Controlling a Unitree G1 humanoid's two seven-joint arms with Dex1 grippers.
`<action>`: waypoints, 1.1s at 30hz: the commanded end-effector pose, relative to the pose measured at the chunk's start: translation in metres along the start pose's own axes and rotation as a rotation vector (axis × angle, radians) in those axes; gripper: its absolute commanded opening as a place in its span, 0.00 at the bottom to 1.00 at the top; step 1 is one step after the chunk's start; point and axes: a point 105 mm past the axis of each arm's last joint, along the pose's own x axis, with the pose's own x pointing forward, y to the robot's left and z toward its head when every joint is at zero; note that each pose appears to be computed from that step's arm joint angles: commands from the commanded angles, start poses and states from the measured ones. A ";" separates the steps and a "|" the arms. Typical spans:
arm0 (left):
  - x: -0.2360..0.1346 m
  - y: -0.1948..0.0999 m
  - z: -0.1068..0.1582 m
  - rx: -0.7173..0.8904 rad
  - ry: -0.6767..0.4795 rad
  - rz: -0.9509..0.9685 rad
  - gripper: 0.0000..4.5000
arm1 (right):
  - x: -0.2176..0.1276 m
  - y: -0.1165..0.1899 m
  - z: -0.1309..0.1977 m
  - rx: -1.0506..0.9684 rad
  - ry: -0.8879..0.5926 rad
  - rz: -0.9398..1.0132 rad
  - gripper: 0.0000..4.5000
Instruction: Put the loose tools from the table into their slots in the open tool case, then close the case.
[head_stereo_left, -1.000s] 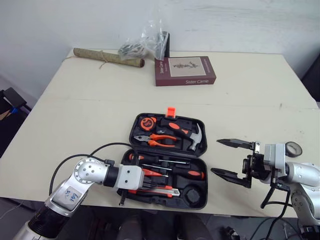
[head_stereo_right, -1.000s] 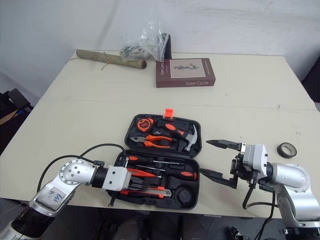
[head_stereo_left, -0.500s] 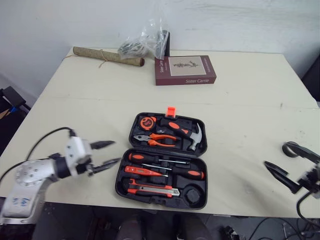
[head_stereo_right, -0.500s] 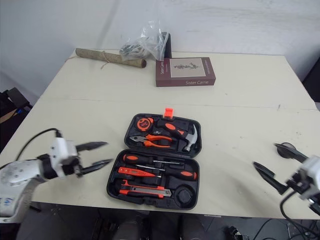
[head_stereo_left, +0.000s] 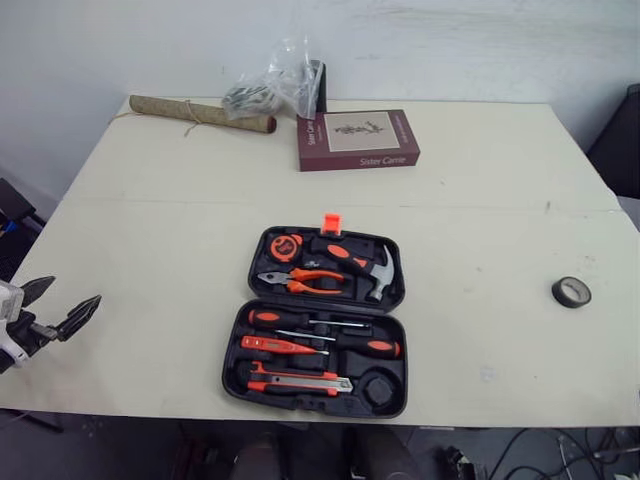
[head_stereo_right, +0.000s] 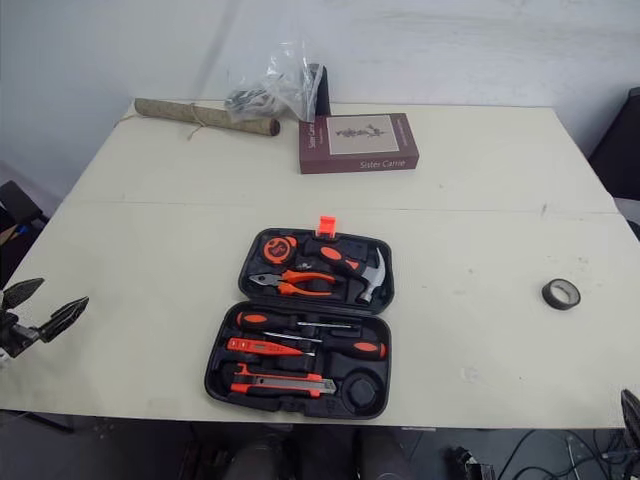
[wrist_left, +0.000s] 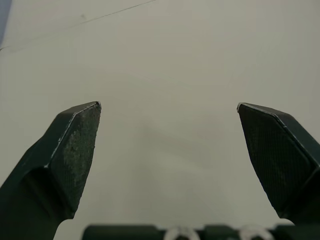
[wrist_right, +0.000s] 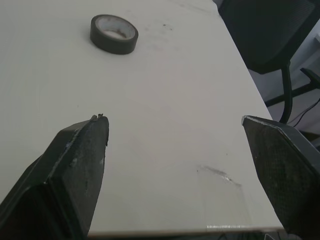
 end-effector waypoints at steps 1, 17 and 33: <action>0.014 -0.025 0.033 0.076 -0.107 -0.121 0.98 | 0.026 0.000 0.040 -0.028 -0.094 0.057 1.00; 0.043 -0.197 0.121 0.111 -0.397 -0.908 0.98 | 0.106 0.044 0.062 -0.285 0.422 0.783 1.00; 0.035 -0.223 0.132 0.176 -0.408 -1.100 0.98 | 0.156 0.031 0.046 -0.274 0.644 0.733 1.00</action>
